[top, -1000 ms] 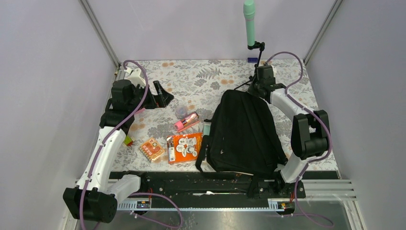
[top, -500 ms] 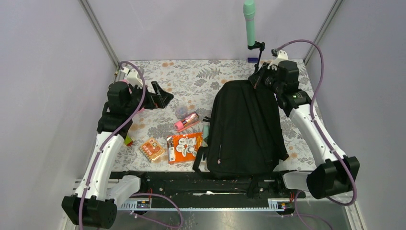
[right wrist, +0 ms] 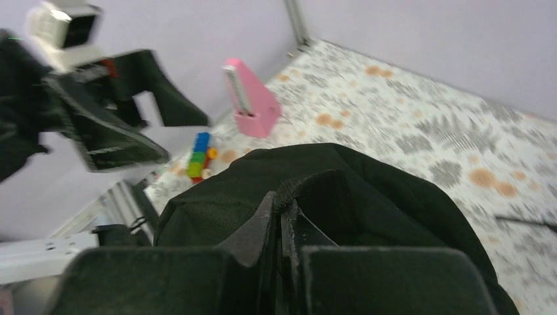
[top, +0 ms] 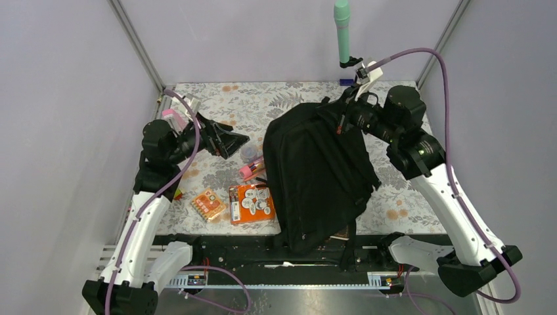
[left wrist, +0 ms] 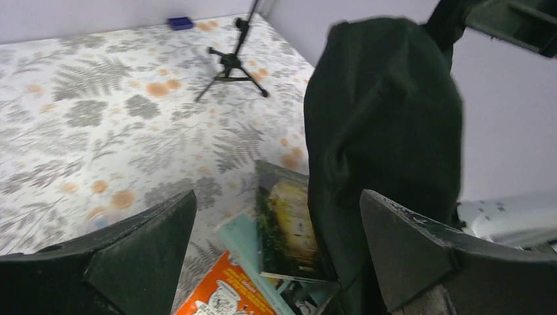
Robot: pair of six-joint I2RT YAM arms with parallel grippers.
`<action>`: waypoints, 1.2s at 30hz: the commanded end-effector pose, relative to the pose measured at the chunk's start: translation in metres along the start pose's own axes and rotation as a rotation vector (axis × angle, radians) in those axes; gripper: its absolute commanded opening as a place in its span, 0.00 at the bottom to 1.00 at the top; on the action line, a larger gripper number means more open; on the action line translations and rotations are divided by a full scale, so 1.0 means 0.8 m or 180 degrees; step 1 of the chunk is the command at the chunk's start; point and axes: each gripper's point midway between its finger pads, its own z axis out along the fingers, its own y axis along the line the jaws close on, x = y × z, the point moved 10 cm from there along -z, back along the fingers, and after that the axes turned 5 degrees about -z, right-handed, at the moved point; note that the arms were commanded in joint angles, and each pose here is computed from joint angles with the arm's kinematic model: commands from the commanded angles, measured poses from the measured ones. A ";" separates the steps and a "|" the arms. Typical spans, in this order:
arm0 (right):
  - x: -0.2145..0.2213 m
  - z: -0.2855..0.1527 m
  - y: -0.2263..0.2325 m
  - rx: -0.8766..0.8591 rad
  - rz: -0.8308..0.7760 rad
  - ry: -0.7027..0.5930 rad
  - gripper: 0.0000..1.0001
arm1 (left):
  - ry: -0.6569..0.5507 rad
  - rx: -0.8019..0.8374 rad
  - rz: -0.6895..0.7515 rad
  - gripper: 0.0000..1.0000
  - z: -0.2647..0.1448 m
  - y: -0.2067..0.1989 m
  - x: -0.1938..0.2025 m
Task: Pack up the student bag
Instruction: Adjust the student bag at the center of the board.
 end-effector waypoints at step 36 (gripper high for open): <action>-0.119 -0.051 0.075 -0.0604 -0.0344 -0.0941 0.00 | -0.0431 0.1194 0.0975 0.00 -0.011 -0.147 -0.072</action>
